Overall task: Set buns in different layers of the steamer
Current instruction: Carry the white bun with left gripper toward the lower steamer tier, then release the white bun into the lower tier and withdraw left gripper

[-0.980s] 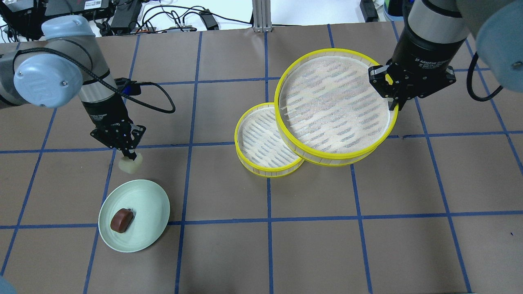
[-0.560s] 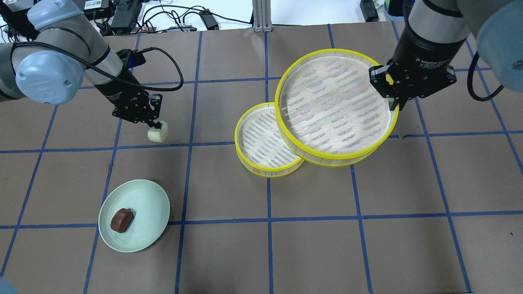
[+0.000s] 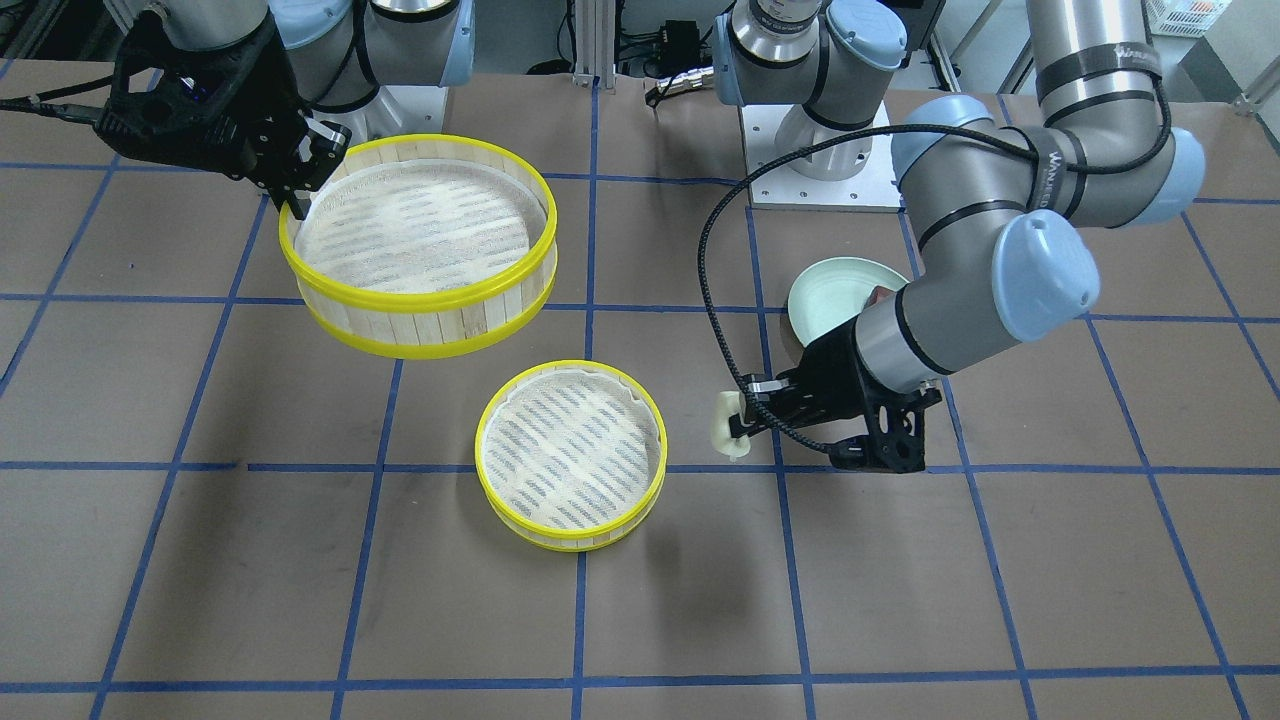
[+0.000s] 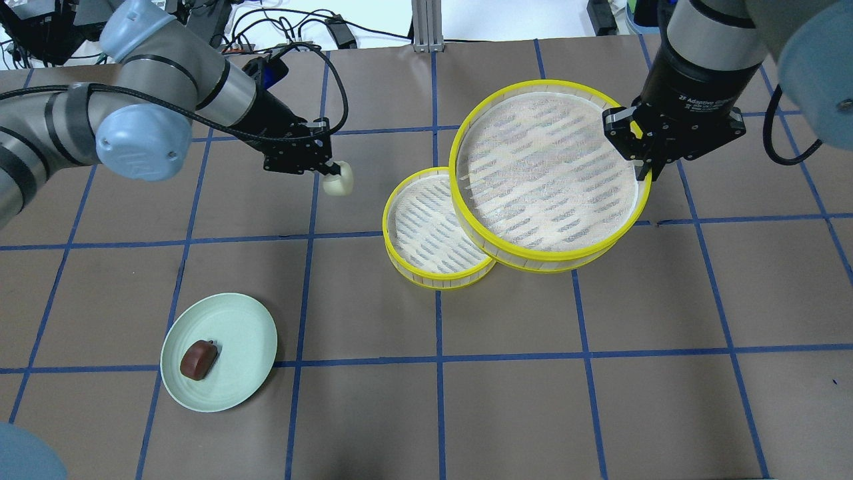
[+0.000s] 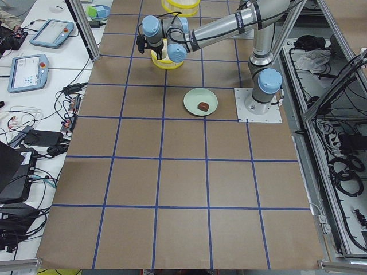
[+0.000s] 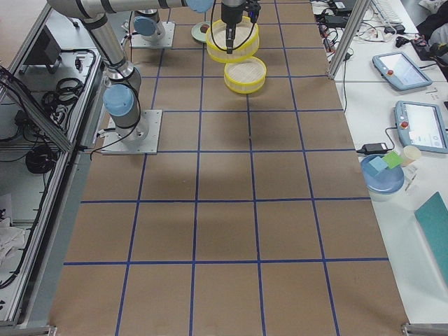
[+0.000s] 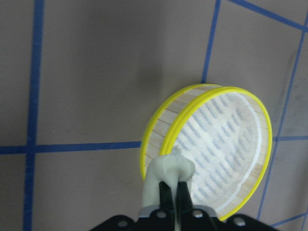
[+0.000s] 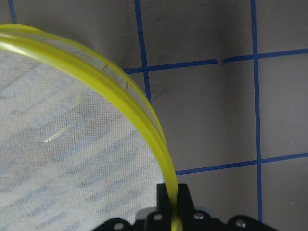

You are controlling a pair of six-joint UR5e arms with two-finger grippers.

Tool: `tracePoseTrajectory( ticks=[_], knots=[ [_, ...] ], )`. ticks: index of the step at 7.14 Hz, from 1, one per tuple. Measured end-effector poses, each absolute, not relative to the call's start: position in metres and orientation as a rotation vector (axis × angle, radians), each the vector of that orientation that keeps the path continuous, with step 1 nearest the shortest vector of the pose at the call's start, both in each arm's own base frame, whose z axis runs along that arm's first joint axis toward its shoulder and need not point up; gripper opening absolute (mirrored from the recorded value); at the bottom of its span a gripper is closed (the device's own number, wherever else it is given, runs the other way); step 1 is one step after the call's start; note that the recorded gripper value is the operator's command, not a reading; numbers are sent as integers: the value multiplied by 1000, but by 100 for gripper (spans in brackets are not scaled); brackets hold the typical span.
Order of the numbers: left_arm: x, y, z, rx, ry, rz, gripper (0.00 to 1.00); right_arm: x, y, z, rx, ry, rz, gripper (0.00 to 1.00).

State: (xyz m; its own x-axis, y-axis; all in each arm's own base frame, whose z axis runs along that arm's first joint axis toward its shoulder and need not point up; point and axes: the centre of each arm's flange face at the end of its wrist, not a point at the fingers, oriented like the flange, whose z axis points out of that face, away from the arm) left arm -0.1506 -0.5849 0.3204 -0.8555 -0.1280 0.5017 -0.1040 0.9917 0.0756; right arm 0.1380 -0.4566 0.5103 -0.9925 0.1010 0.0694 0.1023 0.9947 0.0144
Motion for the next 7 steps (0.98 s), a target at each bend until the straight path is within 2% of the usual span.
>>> tracePoseTrajectory(
  ticks=[3, 4, 5, 6, 7],
  knots=[
    [-202, -597, 292, 91, -2498, -17, 0, 137, -454, 504, -109, -3066, -105, 0],
    [-219, -596, 281, 63, -2485, -31, 6, 136, -449, 500, -102, -3058, -177, 0],
    [-233, -595, 270, 42, -2481, -47, 27, 134, -446, 496, -100, -3042, -235, 0],
    [-242, -594, 261, 32, -2481, -62, 71, 132, -444, 494, -99, -3026, -271, 0],
    [-250, -592, 255, 36, -2483, -80, 100, 130, -442, 493, -99, -3013, -289, 0]
  ],
)
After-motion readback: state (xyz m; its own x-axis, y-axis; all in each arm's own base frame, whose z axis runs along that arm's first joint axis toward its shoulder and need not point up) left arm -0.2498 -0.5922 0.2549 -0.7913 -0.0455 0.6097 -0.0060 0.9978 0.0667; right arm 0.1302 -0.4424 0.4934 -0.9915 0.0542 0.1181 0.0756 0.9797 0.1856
